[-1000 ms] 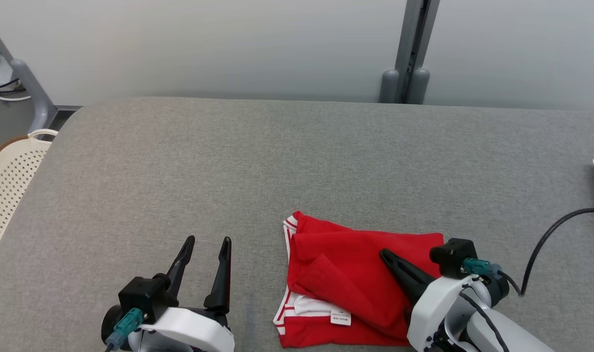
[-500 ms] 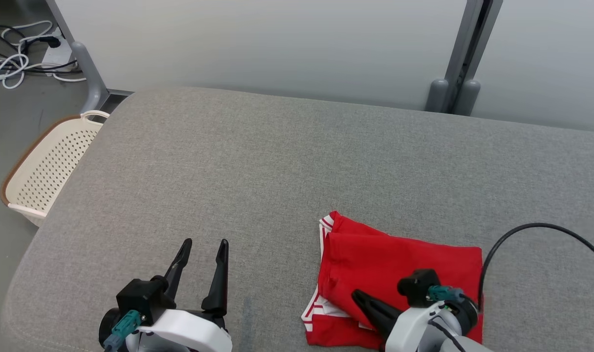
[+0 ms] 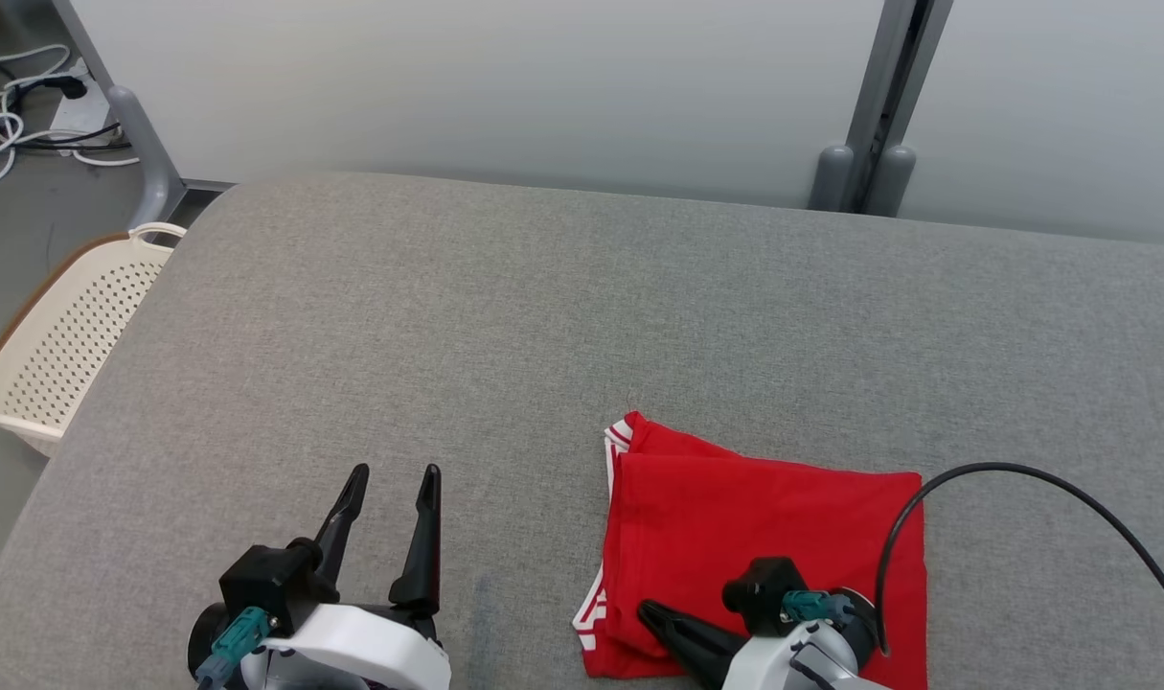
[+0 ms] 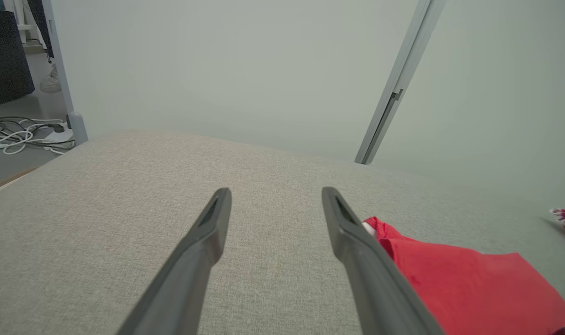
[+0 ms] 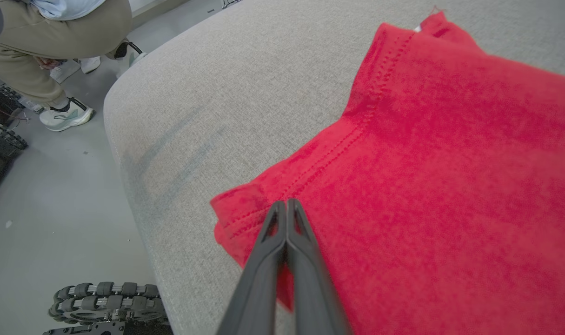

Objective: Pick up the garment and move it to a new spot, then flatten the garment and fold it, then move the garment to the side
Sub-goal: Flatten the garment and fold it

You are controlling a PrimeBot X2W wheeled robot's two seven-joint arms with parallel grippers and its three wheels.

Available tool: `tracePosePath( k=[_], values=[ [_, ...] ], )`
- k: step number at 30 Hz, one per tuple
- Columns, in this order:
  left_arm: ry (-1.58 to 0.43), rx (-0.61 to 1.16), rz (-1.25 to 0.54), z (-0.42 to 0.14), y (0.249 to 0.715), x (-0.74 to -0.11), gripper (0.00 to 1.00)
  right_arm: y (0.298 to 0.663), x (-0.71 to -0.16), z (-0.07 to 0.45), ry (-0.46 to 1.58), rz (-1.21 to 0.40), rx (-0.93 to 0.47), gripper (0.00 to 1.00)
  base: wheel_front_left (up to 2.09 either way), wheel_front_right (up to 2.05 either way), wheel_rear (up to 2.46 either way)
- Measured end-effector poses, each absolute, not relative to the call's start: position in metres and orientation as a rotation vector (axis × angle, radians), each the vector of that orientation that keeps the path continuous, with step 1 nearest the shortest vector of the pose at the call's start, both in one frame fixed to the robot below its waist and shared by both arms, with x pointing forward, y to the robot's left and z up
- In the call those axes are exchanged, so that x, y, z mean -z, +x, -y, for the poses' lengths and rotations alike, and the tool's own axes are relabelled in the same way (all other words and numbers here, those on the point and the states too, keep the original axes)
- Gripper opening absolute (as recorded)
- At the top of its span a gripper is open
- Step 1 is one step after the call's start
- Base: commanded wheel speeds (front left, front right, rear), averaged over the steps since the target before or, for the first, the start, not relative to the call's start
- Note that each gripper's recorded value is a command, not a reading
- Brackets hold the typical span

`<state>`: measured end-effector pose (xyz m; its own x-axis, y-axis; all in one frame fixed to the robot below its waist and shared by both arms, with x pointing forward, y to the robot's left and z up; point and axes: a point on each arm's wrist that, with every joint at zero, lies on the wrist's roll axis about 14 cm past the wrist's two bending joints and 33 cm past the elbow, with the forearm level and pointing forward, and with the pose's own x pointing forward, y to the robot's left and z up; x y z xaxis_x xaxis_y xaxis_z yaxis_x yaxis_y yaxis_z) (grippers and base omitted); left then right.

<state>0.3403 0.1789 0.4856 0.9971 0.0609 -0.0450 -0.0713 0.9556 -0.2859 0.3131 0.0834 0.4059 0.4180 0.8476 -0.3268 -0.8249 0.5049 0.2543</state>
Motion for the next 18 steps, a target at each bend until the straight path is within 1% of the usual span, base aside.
tracePosePath(
  k=[3,11,18],
  values=[
    [-0.293,-0.054,-0.038,-0.175,0.343,-0.485,1.0,0.313,-0.411,-0.086,0.044,-0.414,-1.067,0.0,0.0,0.0,0.0],
    [-0.293,-0.028,-0.042,-0.167,0.348,-0.485,1.0,0.309,-0.412,-0.085,0.011,-0.402,-1.093,0.0,0.0,0.0,0.0],
    [-0.292,-0.023,-0.046,-0.165,0.352,-0.484,1.0,0.3,-0.418,-0.094,0.01,-0.389,-1.145,0.0,0.0,0.0,0.0]
  ],
)
